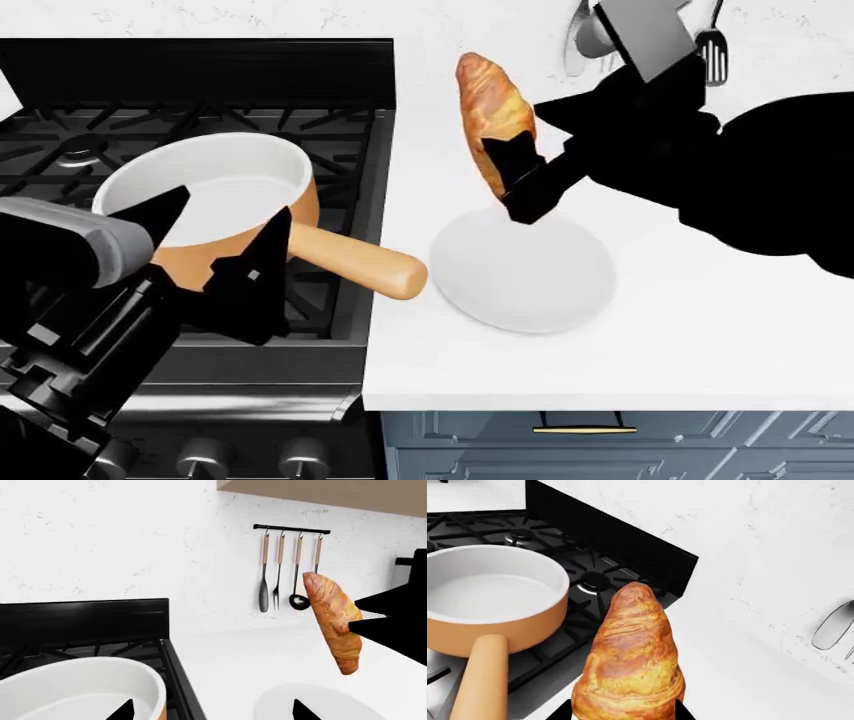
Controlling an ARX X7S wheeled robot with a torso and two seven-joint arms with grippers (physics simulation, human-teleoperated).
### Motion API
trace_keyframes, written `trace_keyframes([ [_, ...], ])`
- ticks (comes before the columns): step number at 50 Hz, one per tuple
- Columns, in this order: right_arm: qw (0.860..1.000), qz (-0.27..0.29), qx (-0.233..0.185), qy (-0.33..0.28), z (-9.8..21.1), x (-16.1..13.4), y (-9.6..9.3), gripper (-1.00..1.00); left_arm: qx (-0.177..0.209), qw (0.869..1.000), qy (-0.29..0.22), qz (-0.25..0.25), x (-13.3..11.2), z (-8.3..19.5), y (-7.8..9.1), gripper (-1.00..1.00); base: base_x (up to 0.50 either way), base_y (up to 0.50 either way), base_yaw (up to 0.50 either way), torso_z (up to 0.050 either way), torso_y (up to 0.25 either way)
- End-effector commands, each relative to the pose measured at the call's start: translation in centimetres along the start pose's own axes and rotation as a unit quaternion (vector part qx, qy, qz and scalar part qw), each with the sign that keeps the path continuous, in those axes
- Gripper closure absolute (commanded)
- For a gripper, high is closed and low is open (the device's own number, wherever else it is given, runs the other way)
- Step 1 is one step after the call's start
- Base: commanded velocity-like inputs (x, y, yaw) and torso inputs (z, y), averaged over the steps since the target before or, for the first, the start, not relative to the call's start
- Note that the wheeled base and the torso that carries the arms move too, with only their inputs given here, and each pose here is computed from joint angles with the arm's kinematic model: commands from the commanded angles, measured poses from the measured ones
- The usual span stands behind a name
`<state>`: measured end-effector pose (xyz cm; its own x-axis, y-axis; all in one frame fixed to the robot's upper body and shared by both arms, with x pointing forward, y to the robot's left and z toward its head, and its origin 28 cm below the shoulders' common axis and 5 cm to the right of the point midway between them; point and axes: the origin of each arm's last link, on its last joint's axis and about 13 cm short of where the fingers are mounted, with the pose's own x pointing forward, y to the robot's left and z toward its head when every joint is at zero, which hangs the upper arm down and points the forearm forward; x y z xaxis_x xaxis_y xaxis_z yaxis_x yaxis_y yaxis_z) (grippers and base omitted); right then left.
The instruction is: Pick the croissant and place it on the pan. Then turn on the stove to warm the croissant.
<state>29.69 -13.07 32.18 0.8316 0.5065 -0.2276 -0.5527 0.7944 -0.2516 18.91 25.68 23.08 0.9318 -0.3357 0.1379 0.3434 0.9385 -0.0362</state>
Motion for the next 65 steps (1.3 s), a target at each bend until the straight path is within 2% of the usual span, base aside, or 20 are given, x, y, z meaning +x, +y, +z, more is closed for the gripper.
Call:
trace_keyframes([
  [1,0.998,-0.029,0.009,-0.047,0.47,-1.14,-0.11,1.0,0.001,1.0,-0.003,-0.002,0.03,0.18,-0.09,-1.0,0.0,0.0,0.0,0.0,0.0],
  [2,0.998,-0.037,0.025,-0.051,0.54,-1.15,-0.13,1.0,0.0,1.0,-0.005,-0.003,-0.02,0.22,-0.11,-1.0,0.0,0.0,0.0,0.0,0.0],
  [10,0.997,-0.042,0.02,-0.055,0.7,-1.2,-0.18,1.0,-0.001,1.0,-0.005,-0.002,-0.06,0.2,-0.06,-1.0,0.0,0.09,0.0,0.0,0.001],
  [54,0.996,-0.049,0.025,-0.066,0.26,-1.57,-0.34,1.0,0.004,1.0,0.001,0.0,-0.17,-0.04,-0.16,-1.0,0.0,0.5,0.0,0.0,0.0],
  [65,0.997,-0.043,0.027,-0.061,0.5,-0.86,-0.82,1.0,0.003,1.0,0.002,0.0,-0.09,-0.07,-0.25,-1.0,0.0,0.13,0.0,0.0,0.001],
])
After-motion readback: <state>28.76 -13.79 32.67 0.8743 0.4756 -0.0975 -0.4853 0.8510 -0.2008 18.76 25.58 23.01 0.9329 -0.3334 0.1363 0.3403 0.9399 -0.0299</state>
